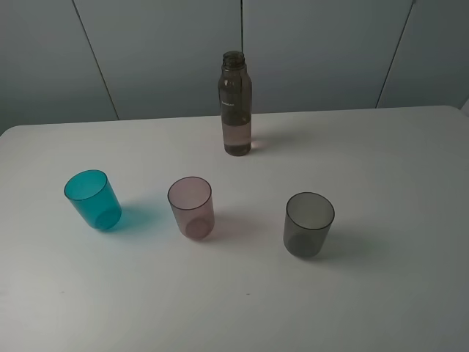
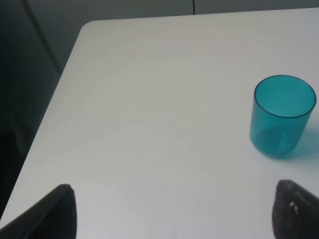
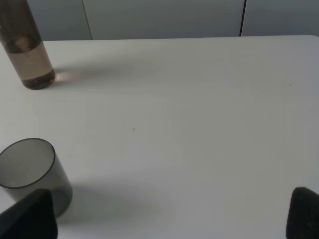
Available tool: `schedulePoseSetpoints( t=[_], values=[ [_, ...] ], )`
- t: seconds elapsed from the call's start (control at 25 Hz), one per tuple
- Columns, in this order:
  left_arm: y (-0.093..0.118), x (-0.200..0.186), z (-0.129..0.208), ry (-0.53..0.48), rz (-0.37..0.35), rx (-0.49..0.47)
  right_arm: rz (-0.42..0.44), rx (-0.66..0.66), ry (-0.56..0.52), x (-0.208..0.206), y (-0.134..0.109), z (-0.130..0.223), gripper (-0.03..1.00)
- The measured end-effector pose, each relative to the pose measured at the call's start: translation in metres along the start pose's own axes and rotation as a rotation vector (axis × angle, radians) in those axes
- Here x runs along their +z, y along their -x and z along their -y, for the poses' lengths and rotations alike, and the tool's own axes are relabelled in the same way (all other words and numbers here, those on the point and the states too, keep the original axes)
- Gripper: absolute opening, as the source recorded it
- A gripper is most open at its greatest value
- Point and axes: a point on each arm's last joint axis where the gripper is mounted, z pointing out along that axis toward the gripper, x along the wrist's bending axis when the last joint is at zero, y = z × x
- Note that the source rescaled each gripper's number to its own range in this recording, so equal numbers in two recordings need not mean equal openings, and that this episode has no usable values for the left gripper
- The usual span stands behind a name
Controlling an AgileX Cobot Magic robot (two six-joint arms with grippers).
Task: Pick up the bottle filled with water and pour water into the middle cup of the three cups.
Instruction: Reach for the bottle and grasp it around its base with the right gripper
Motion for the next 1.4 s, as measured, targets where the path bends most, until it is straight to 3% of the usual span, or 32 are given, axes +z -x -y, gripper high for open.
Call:
schedulePoseSetpoints(
  t=[1.4],
  values=[
    [0.0, 0.0, 0.0, 0.0, 0.0, 0.0, 0.0, 0.0, 0.0, 0.0, 0.0, 0.0, 0.99]
  ],
)
